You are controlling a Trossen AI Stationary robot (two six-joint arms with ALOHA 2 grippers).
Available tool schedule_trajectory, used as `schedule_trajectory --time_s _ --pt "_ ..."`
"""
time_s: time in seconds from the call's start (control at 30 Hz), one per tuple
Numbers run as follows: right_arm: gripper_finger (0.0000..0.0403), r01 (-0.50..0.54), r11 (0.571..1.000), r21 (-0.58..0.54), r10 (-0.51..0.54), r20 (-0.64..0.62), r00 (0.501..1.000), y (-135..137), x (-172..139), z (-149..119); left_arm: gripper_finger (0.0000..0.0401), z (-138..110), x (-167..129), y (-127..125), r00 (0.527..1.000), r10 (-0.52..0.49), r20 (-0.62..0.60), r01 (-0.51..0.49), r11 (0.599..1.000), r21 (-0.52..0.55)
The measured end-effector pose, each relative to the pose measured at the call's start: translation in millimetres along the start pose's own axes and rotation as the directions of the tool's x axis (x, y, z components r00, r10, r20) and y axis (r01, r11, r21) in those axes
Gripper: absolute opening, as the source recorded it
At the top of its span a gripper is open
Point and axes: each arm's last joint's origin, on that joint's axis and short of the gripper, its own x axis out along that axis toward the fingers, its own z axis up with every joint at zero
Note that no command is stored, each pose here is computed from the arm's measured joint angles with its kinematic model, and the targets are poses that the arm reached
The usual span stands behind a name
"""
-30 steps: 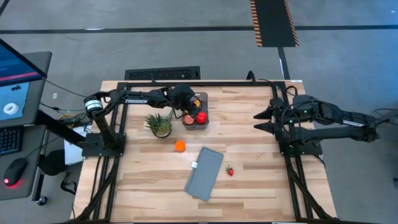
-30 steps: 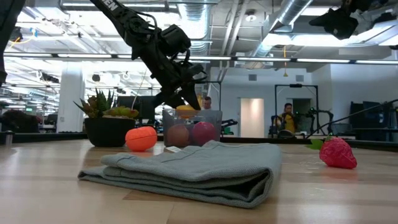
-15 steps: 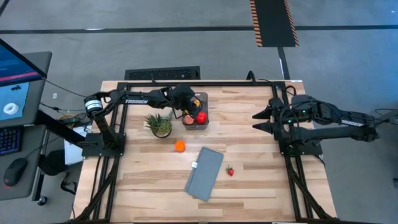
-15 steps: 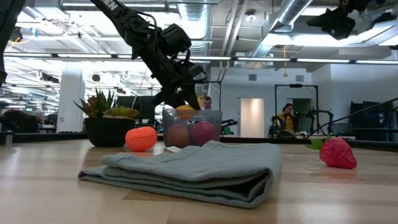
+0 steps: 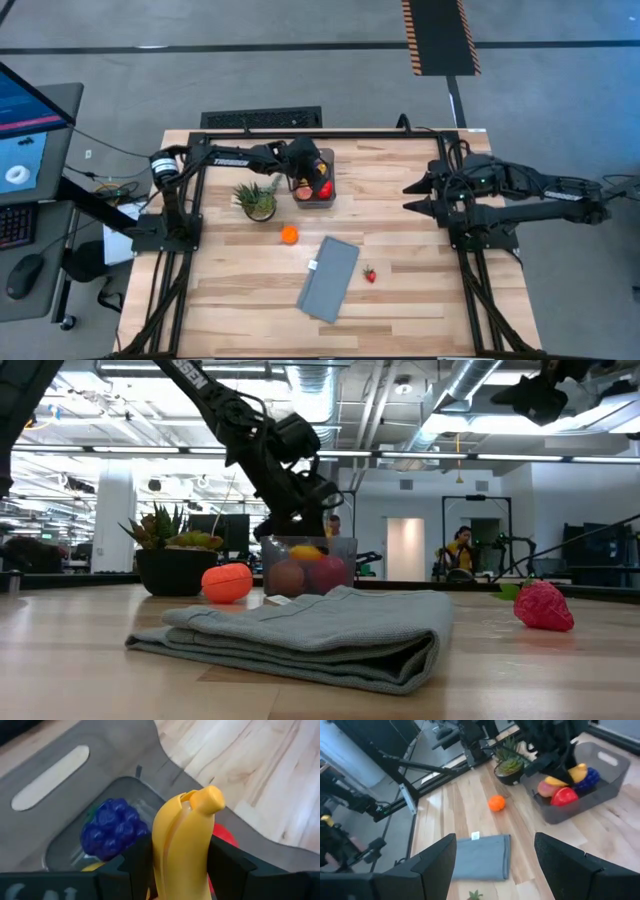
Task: Pick and placing Produce into tupperware
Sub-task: Put the yellow banana into the black bin, then put the orange pumpkin into the black bin
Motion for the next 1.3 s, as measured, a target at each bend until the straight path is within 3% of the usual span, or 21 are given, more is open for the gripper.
schedule_trajectory --time_s 0.57,1.0,1.3 --pt "0.0291 -0.017 1.0 -0.021 0.016 -0.019 1.0 3.3 0.3 -2.6 0.0157 2.2 1.5 4.3 1.0 0.012 -0.018 -0.011 1.0 0.013" --pt "0.0291 -0.016 1.0 -0.02 0.016 -0.02 1.0 3.3 0.3 -2.6 0.0244 2.8 1.5 4.2 1.0 0.011 -0.011 -0.011 1.0 0.004" --pt "0.0291 -0.016 1.0 -0.013 0.016 -0.02 1.0 3.3 0.3 -2.6 0.0252 3.1 1.5 2.6 0.999 -0.037 -0.02 0.036 0.999 -0.016"
